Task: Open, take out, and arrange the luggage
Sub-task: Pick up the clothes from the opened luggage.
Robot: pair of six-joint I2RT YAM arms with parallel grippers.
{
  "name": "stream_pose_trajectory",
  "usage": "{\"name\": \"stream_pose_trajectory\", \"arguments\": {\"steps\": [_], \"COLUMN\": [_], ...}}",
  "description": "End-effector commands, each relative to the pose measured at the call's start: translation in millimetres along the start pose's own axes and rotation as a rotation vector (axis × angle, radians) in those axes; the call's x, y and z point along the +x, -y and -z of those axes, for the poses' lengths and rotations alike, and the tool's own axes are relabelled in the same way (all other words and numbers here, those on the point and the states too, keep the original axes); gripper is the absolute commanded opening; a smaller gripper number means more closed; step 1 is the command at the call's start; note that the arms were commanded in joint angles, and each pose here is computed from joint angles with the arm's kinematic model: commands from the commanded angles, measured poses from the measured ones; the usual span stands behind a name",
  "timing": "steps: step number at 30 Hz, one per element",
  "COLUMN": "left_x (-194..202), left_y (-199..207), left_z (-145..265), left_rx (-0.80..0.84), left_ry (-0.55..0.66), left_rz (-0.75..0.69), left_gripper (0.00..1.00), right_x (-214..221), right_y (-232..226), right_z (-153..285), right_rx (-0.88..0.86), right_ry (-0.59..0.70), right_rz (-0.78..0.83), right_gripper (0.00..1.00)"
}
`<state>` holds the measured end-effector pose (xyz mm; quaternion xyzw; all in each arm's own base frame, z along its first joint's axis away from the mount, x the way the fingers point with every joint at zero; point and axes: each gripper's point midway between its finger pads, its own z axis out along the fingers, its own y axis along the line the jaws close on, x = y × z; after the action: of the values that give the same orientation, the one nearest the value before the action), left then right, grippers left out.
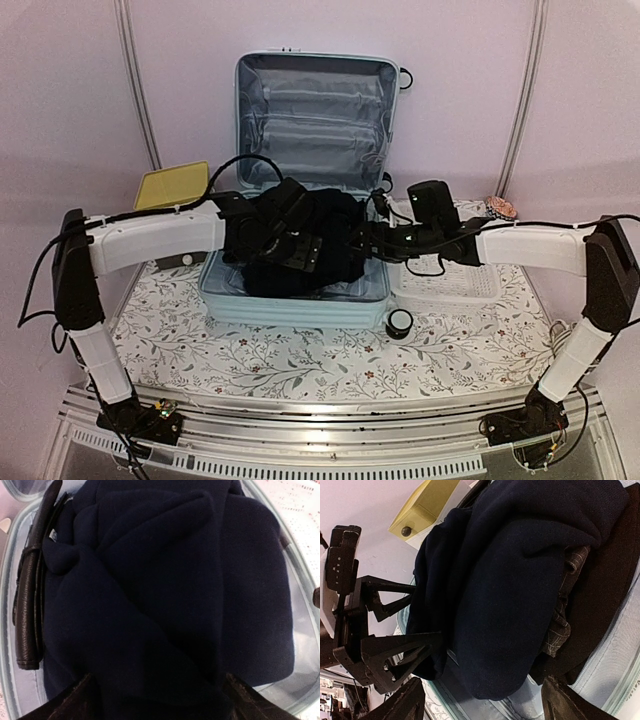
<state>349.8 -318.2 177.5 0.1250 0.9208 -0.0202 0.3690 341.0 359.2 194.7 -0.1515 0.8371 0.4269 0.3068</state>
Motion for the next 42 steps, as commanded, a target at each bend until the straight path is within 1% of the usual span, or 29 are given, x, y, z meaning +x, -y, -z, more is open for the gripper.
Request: {"name": "stream_pose_trajectory", "arguments": {"steps": [1,6,8,12,13,15,21,25,33,34,36,38,39,41,42], "left_x": [11,9,7,2,1,-2,-9,-14,-19,-21,-26,-33,-37,-46,-50], "left_y": [-9,-18,-20,-27,-28,-31,-41,-41,-40,-39,-34,-29,-28,-25,-24], "left_z": [-14,-13,-11,-9,-7,-5,-2,1,-1,0,2,6,8,15,18], "left_rx": [-0.026,-0.046,-0.047,-0.046,-0.044,-0.043,-0.032,-0.014,-0.007,0.001,0.028,0.053,0.061,0.076,0.082], "left_ry": [-0.042,-0.035,-0.032,-0.026,-0.022,-0.018,-0.015,-0.01,-0.011,-0.01,-0.004,0.006,0.011,0.028,0.036], "left_rz": [-0.019,-0.017,-0.018,-0.019,-0.021,-0.025,-0.02,-0.025,-0.028,-0.028,-0.029,-0.031,-0.032,-0.034,-0.037], "left_gripper": [0.86,0.79,0.74,0.6,0.55,0.47,0.28,0.25,0.24,0.22,0.13,0.04,0.01,0.0,0.0], "right_x": [-3,7,9,12,13,14,15,15,17,19,23,15,15,16,16], "right_y": [-12,-15,-16,-16,-16,-17,-17,-17,-16,-15,-10,-12,-10,-4,-1], "right_z": [-11,-21,-23,-26,-27,-28,-28,-29,-31,-32,-36,-40,-43,-48,-51], "right_rx": [-0.031,-0.033,-0.033,-0.033,-0.033,-0.033,-0.033,-0.032,-0.029,-0.027,-0.018,-0.015,-0.009,0.017,0.026], "right_ry": [0.005,-0.021,-0.025,-0.034,-0.037,-0.038,-0.04,-0.042,-0.047,-0.051,-0.064,-0.057,-0.06,-0.064,-0.066], "right_rz": [0.009,0.007,0.006,0.002,0.004,0.005,0.007,0.006,0.003,0.001,-0.006,-0.005,-0.01,-0.021,-0.029], "right_gripper": [0.79,0.74,0.72,0.69,0.69,0.68,0.67,0.66,0.67,0.67,0.65,0.64,0.64,0.61,0.57]}}
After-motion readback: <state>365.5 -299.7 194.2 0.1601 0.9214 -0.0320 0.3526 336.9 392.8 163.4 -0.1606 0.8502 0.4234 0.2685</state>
